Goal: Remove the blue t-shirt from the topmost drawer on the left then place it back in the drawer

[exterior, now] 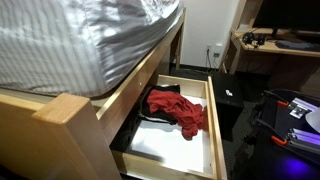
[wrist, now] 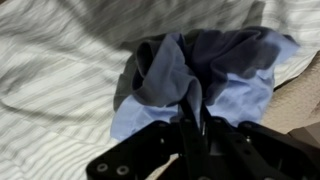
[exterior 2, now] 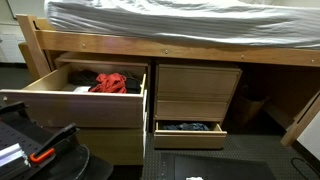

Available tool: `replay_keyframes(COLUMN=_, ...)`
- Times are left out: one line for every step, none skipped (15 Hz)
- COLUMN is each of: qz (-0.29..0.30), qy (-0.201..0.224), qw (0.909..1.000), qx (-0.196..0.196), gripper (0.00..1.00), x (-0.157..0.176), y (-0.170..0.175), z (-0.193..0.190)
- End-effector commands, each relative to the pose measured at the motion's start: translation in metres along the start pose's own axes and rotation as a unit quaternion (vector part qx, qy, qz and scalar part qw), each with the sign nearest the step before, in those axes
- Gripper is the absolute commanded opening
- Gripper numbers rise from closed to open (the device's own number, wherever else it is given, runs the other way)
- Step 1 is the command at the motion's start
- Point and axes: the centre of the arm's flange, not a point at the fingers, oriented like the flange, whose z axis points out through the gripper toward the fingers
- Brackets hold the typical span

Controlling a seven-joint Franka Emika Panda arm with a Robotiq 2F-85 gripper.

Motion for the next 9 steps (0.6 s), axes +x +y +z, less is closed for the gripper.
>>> replay_keyframes(qz=0.048, qy=-0.034, qw=0.9978, qx=-0.032, gripper=0.02, x=0.04, y=-0.01, z=-0.048)
replay_keyframes(qz=0.071, qy=-0.066, qw=0.9944, qx=-0.041, gripper=0.02, x=0.051, y=-0.016, z=-0.077)
replay_keyframes(qz=0.088, qy=-0.086, qw=0.9914, qx=-0.045, gripper=0.02, x=0.053, y=-0.017, z=-0.092)
replay_keyframes(qz=0.104, qy=-0.108, qw=0.9877, qx=-0.045, gripper=0.02, x=0.052, y=-0.017, z=-0.11)
replay_keyframes(qz=0.12, qy=-0.127, qw=0.9832, qx=-0.051, gripper=0.02, x=0.051, y=-0.018, z=-0.127)
replay_keyframes(qz=0.138, qy=-0.146, qw=0.9781, qx=-0.054, gripper=0.02, x=0.051, y=-0.019, z=-0.146)
replay_keyframes(qz=0.151, qy=-0.158, qw=0.9741, qx=-0.057, gripper=0.02, x=0.05, y=-0.021, z=-0.165)
replay_keyframes(qz=0.163, qy=-0.168, qw=0.9703, qx=-0.059, gripper=0.02, x=0.051, y=-0.023, z=-0.185)
replay_keyframes(qz=0.175, qy=-0.178, qw=0.9665, qx=-0.061, gripper=0.02, x=0.052, y=-0.027, z=-0.204)
